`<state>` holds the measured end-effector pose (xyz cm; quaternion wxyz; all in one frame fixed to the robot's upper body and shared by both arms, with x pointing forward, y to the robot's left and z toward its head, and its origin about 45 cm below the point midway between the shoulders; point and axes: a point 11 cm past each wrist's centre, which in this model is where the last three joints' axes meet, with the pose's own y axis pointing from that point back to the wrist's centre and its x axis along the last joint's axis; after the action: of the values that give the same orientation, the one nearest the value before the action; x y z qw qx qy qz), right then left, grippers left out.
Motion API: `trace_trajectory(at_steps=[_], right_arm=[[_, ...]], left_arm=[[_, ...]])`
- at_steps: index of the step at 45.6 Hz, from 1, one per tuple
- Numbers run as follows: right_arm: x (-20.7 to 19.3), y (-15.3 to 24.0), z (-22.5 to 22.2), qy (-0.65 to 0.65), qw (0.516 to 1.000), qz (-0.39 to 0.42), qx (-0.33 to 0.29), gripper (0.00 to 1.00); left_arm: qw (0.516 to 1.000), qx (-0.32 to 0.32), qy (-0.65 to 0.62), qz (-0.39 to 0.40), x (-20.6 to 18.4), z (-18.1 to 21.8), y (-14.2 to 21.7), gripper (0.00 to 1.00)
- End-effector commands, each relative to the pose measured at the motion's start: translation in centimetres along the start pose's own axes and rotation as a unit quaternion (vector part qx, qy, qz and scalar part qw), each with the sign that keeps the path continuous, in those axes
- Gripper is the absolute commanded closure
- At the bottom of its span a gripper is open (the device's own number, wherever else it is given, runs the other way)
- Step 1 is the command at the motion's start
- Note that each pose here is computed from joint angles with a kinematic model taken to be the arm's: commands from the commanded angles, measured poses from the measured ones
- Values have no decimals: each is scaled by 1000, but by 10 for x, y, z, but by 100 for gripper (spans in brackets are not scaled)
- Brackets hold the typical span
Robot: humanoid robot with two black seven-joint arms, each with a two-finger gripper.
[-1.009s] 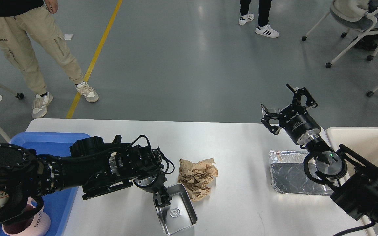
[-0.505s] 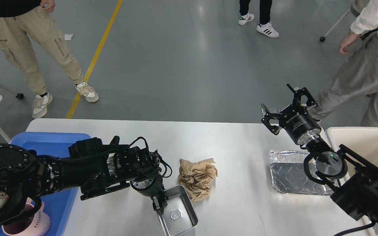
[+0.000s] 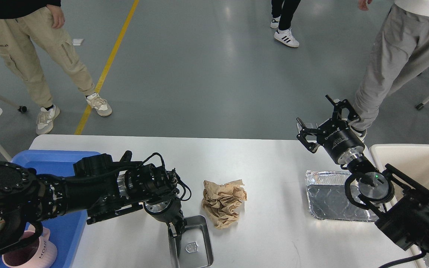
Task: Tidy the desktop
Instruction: 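Lift the metal tray with the left gripper toward the blue tub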
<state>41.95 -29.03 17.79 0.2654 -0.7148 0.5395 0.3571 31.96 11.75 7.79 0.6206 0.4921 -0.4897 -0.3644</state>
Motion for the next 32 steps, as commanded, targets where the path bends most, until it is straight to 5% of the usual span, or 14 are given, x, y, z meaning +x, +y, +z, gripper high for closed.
trace_trajectory(at_steps=[1,20,32], right_arm=[[1,0,0,0,1000,1,-1,0],[2,1,0,2,1000,5,-1,0],[4,1,0,3,1000,7,-2,0]], left_arm=[[1000,3,9,15,4,-6,6,100],[989,-9,67,132,59,-21,61,100],[974,-13,102,200,86,-37,130,100]])
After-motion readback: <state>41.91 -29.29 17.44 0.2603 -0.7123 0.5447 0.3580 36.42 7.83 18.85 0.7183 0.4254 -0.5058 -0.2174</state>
